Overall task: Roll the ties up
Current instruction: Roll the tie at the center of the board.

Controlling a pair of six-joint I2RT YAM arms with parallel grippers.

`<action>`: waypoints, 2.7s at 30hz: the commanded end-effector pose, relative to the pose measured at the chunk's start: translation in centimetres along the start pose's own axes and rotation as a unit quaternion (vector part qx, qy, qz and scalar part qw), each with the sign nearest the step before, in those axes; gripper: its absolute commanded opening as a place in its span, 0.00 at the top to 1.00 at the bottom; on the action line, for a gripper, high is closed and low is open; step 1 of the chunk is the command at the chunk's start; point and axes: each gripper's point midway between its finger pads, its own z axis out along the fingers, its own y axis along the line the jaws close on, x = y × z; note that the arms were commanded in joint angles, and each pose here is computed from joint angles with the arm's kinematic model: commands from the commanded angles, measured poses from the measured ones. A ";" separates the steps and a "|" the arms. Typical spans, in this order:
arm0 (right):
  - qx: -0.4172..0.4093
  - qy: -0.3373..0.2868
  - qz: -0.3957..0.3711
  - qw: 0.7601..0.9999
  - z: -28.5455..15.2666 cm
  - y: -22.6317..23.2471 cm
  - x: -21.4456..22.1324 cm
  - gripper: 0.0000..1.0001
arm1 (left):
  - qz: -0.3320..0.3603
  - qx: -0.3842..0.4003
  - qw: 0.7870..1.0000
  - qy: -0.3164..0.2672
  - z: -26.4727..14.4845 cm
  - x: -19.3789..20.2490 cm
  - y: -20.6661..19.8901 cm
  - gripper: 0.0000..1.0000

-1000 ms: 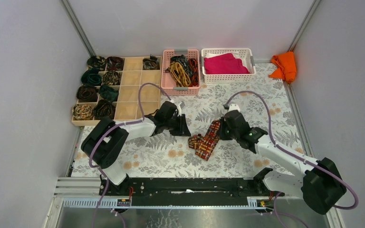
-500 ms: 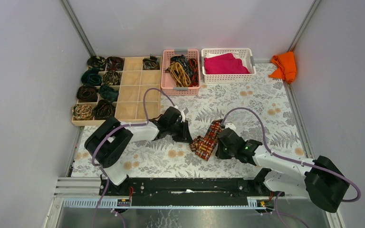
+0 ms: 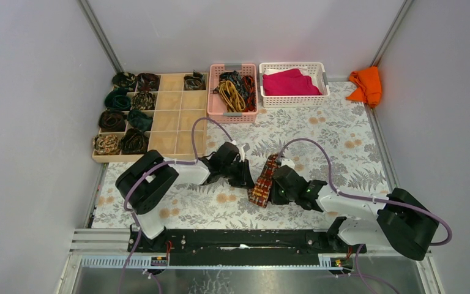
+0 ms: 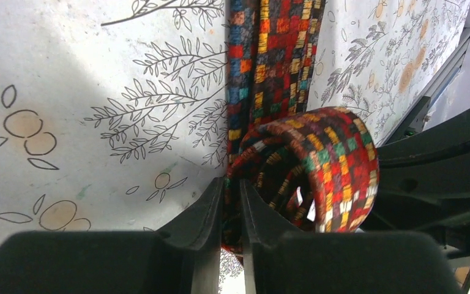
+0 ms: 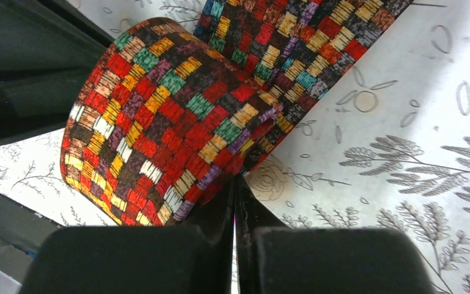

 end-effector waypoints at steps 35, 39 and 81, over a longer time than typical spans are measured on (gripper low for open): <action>-0.016 0.034 -0.024 0.999 -0.2 2.2 3.3 1.00 | -0.014 -0.096 0.995 -0.029 -0.8 -0.5 3.8 0.83; -0.029 0.040 -0.025 0.998 0.5 3.2 3.7 1.00 | -0.012 -0.098 0.995 -0.023 -1.0 0.5 3.4 0.85; 0.160 -0.013 -0.124 0.979 6.9 -0.6 -6.2 1.00 | -0.017 -0.142 0.989 -0.037 1.6 -8.1 7.6 0.94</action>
